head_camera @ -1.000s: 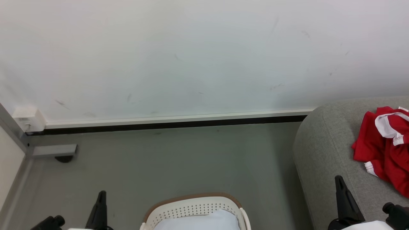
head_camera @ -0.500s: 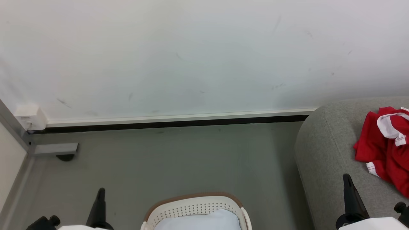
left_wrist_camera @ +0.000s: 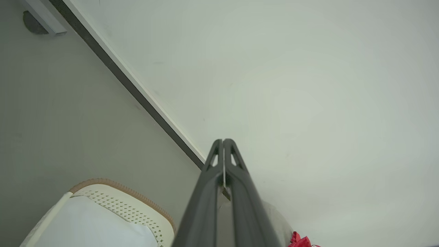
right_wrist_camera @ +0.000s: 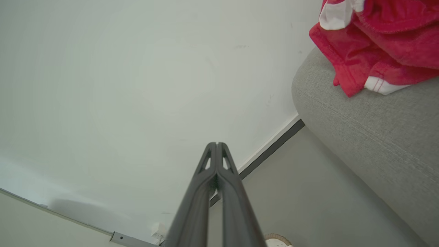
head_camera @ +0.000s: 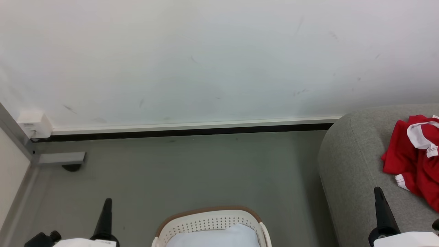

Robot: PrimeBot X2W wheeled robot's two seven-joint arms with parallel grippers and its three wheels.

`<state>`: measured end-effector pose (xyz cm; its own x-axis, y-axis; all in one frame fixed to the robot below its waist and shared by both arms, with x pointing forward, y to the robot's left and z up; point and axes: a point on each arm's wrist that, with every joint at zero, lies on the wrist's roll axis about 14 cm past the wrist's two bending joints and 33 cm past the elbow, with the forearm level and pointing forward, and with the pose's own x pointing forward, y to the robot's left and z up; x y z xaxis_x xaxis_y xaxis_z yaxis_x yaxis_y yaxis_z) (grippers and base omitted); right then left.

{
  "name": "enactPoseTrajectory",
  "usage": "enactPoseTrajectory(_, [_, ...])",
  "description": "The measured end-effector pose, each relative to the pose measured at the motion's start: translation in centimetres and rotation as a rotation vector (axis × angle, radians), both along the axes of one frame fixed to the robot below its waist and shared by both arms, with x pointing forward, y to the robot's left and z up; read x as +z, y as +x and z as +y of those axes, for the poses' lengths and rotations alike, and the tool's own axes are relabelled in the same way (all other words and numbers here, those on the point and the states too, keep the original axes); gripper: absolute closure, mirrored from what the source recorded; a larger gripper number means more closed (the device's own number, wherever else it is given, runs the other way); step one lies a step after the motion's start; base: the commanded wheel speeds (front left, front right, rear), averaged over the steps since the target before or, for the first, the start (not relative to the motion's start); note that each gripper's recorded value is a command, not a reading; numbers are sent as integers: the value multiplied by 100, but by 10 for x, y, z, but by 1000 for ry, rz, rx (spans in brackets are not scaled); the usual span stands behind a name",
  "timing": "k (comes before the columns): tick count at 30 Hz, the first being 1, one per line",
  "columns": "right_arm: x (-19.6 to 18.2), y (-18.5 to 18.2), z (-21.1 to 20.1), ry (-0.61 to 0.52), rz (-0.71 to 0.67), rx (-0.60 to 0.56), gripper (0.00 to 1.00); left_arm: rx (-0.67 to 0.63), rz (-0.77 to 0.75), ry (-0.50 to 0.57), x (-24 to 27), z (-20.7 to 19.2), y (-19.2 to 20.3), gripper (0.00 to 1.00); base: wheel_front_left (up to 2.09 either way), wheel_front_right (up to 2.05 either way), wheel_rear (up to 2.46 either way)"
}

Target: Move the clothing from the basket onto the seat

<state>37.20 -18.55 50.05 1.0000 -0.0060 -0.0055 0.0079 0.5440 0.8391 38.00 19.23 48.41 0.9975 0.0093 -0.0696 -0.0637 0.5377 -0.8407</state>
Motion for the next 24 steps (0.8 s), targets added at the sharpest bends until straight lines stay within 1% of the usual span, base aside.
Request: enactPoseTrajectory(24, [0, 6, -6, 232, 12, -6, 100, 14, -11, -227, 6, 3, 4, 100, 0, 0, 0])
